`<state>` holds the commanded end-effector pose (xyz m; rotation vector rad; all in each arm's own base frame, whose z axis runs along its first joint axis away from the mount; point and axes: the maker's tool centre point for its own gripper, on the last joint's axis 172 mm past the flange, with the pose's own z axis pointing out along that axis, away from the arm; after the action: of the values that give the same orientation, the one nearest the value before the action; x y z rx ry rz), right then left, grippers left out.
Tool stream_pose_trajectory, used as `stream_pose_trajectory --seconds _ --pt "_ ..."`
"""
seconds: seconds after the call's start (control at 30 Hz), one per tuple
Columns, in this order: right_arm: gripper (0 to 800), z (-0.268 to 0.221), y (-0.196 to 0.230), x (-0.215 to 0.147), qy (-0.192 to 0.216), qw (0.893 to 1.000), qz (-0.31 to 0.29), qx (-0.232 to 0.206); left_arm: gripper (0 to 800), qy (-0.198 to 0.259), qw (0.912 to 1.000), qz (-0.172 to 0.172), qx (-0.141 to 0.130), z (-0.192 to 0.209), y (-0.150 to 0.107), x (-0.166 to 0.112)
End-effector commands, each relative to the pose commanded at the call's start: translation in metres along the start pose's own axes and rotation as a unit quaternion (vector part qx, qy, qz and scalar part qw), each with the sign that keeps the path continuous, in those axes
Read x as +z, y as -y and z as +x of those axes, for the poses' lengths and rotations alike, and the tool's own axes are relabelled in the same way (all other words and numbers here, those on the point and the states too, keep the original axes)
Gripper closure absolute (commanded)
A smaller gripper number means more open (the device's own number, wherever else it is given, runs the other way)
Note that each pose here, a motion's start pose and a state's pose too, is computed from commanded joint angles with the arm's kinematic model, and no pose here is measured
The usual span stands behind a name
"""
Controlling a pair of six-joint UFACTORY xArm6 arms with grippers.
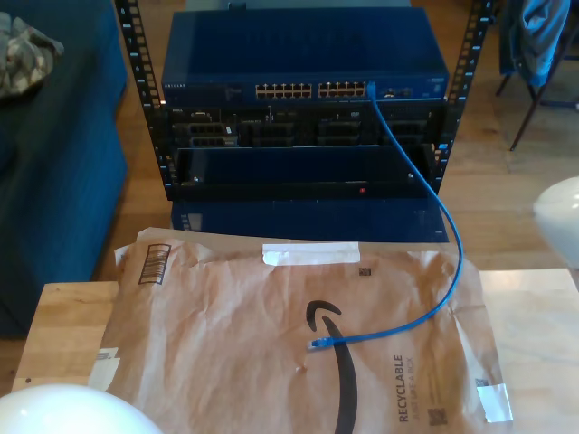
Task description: Grab the cable and plug it in
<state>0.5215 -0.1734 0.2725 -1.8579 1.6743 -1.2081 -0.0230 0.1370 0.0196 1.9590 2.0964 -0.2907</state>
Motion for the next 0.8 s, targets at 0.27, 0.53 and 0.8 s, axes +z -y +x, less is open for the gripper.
stream_pose_trajectory --seconds 0.27,0.53,0.8 --pt "3 0.043 -0.086 -0.031 0.050 0.996 -0.063 -0.041 0 0.000 1.0000 0.000 0.000 0.000 0.000 0.000" --pt "3 0.069 -0.160 -0.079 0.080 0.991 -0.102 -0.038 0 0.000 1.0000 0.000 0.000 0.000 0.000 0.000" --pt "2 0.063 -0.230 -0.137 0.164 0.970 -0.174 -0.044 0 0.000 1.0000 0.000 0.000 0.000 0.000 0.000"
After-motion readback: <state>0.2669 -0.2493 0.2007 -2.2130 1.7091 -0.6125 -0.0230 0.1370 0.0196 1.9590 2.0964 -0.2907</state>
